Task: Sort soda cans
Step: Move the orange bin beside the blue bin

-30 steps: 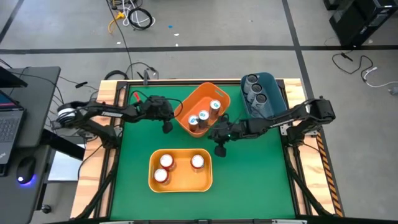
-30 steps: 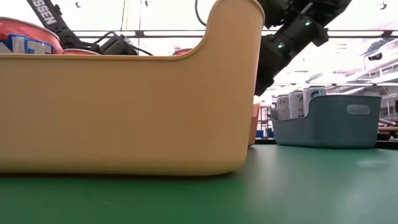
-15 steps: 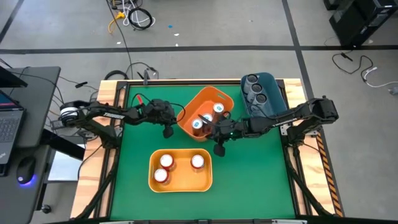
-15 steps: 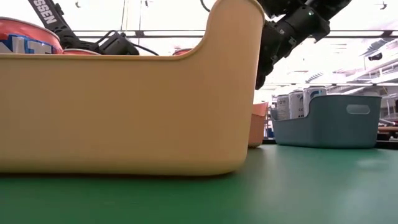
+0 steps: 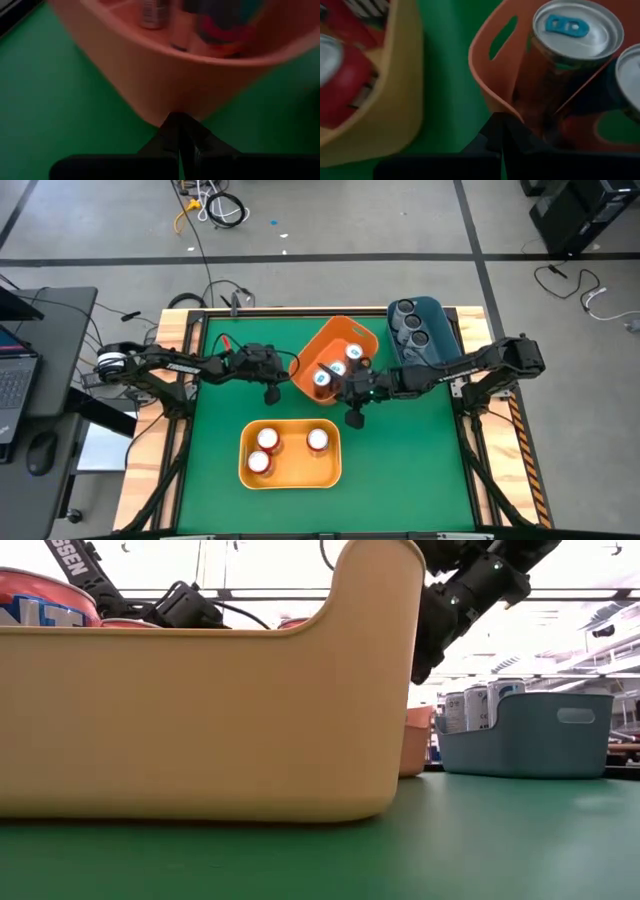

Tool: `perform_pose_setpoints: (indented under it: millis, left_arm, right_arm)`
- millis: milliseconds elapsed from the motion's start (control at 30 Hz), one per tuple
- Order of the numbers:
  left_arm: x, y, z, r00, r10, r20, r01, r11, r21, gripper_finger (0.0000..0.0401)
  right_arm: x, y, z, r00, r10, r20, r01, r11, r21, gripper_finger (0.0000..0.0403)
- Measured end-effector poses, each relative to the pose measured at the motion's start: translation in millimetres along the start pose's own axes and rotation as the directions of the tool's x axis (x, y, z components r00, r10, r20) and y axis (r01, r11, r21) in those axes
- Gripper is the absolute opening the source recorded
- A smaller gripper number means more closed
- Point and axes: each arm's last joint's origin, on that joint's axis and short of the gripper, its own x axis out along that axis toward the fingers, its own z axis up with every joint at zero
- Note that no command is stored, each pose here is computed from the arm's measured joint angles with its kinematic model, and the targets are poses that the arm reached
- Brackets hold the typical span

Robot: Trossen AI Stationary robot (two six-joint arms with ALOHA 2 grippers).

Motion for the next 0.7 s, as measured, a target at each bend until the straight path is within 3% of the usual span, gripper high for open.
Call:
perform_pose_setpoints:
  millis: [167, 500, 700]
  left_arm:
    - [-0.2, -3.7, 7.0, 0.997, -0.06, 0.047, 0.059, 0.998, 0.02, 0.0]
    - [-0.1, -0.7, 4.9, 0.999, 0.002, 0.036, -0.003, 1.0, 0.02, 0.0]
    - [-5.3, 1.1, 6.4, 0.996, 0.083, 0.027, -0.084, 0.996, 0.042, 0.0]
  right_arm:
    - [-5.3, -10.3, -0.3, 0.997, -0.07, -0.026, 0.07, 0.997, -0.022, 0.0]
    - [-68.2, -24.4, 7.0, 0.995, -0.088, -0.045, 0.089, 0.996, 0.009, 0.0]
    - [-62.4, -49.4, -22.7, 0.944, -0.268, -0.194, 0.294, 0.948, 0.12, 0.0]
